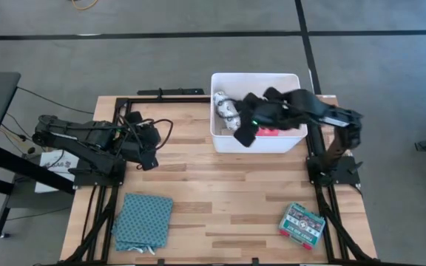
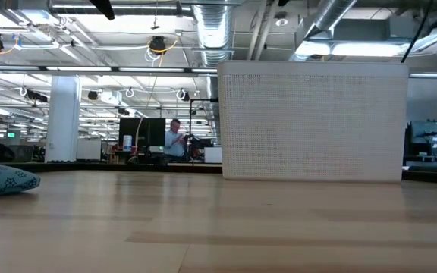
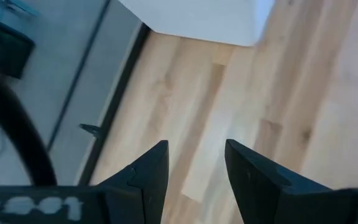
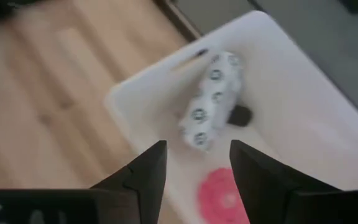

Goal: Pick & place medical supplies in basket/bin
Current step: Put the green first aid kit in the white bin

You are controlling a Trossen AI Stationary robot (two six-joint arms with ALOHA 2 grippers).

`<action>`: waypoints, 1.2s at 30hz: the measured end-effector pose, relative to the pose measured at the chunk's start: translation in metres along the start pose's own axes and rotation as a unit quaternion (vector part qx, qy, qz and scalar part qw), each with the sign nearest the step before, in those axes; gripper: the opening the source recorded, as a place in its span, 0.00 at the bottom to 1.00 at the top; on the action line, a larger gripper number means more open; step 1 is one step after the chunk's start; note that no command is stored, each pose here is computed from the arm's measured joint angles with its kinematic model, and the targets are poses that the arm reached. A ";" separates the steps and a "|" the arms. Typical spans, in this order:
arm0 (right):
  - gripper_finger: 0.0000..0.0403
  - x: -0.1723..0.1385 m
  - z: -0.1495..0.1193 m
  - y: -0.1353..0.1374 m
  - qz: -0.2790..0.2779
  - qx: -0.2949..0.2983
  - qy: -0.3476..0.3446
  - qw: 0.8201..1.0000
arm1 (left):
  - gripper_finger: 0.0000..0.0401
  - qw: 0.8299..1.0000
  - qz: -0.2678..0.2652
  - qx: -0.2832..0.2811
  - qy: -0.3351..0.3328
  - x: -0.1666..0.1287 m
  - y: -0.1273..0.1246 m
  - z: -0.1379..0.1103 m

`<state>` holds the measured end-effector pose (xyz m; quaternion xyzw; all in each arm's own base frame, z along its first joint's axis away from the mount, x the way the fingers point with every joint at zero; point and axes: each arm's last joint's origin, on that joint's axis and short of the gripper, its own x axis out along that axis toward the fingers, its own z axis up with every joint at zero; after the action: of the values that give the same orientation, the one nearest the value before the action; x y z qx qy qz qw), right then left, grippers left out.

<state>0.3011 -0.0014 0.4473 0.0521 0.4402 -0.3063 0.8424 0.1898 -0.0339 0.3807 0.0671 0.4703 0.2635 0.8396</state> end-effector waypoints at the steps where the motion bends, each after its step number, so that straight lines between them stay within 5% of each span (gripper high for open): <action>1: 0.42 -0.008 -0.004 0.002 0.014 0.000 -0.005 1.000 | 0.37 1.000 -0.010 0.000 0.005 0.000 -0.001 0.000; 7: 0.43 -0.041 -0.024 0.027 0.072 -0.032 -0.026 0.997 | 0.37 0.997 -0.073 0.010 0.031 -0.003 -0.008 -0.004; 16: 0.46 -0.056 -0.053 0.065 0.156 -0.073 0.018 0.985 | 0.37 0.997 -0.074 0.022 0.013 -0.011 -0.016 -0.008; 25: 0.50 -0.026 -0.107 0.103 0.134 -0.092 0.145 0.976 | 0.37 0.998 -0.051 0.020 0.016 -0.017 -0.019 -0.016; 36: 0.49 -0.002 -0.216 0.139 0.065 -0.077 0.361 0.927 | 0.37 0.998 -0.051 0.022 0.012 -0.020 -0.021 -0.019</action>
<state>0.2247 0.1892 0.2927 0.1225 0.7326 -0.1760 0.6460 0.1741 -0.0646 0.3777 0.0582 0.4888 0.2110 0.8445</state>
